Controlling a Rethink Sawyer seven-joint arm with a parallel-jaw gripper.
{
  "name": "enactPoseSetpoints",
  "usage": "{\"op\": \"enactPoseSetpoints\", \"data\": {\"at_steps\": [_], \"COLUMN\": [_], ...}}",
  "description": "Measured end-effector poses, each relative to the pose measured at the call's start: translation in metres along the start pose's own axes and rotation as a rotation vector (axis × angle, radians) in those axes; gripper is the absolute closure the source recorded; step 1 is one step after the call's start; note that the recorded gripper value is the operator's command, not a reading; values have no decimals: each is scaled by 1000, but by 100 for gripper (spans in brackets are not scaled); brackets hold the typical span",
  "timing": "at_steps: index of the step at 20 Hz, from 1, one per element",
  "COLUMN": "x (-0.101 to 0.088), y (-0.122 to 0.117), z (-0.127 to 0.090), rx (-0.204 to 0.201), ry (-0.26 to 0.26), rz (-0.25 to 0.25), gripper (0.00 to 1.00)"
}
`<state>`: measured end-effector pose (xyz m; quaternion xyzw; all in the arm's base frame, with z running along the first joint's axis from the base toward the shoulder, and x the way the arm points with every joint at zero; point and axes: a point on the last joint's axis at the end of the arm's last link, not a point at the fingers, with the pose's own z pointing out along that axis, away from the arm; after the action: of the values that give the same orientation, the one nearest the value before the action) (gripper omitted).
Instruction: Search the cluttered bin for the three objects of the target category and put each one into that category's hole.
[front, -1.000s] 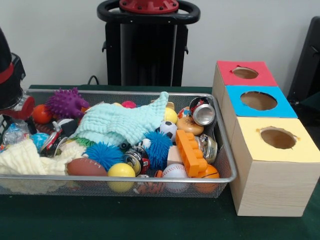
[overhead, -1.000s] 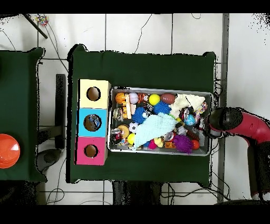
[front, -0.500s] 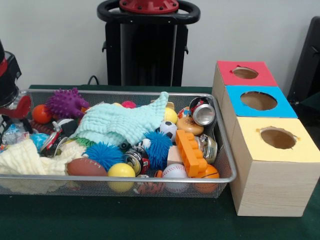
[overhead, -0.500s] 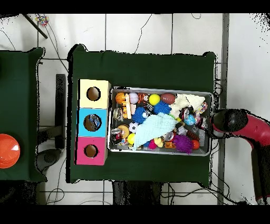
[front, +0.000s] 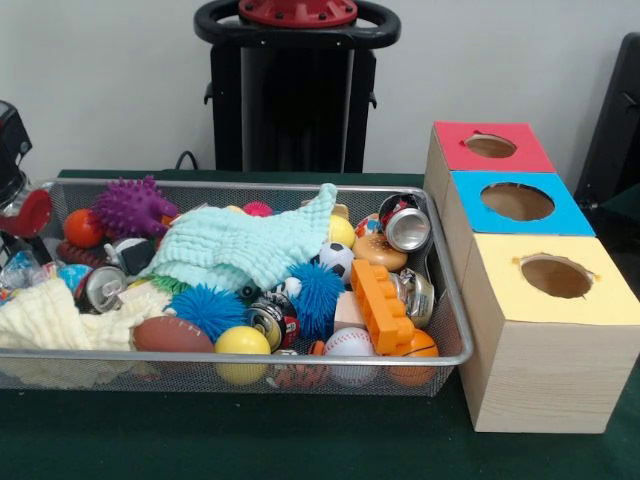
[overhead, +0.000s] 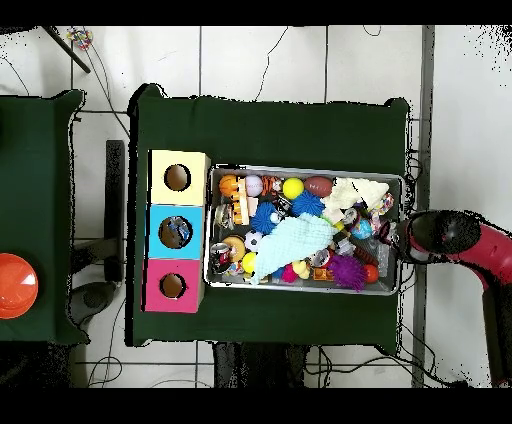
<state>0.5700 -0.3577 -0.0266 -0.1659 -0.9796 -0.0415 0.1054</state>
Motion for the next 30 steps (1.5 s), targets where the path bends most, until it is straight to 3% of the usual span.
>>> {"op": "enactPoseSetpoints", "data": {"at_steps": [6,12,18,22,30], "x": [4,9,14,21,45], "y": [-2,0,14,40,68], "z": [1,1,-2,-10,-33], "rx": [-28,-20,38,101,175], "ry": [-35,-74,-106,-147,-141], "rz": [2,-6,-44,-108,-170], "gripper": [100,100,100,100,100]}}
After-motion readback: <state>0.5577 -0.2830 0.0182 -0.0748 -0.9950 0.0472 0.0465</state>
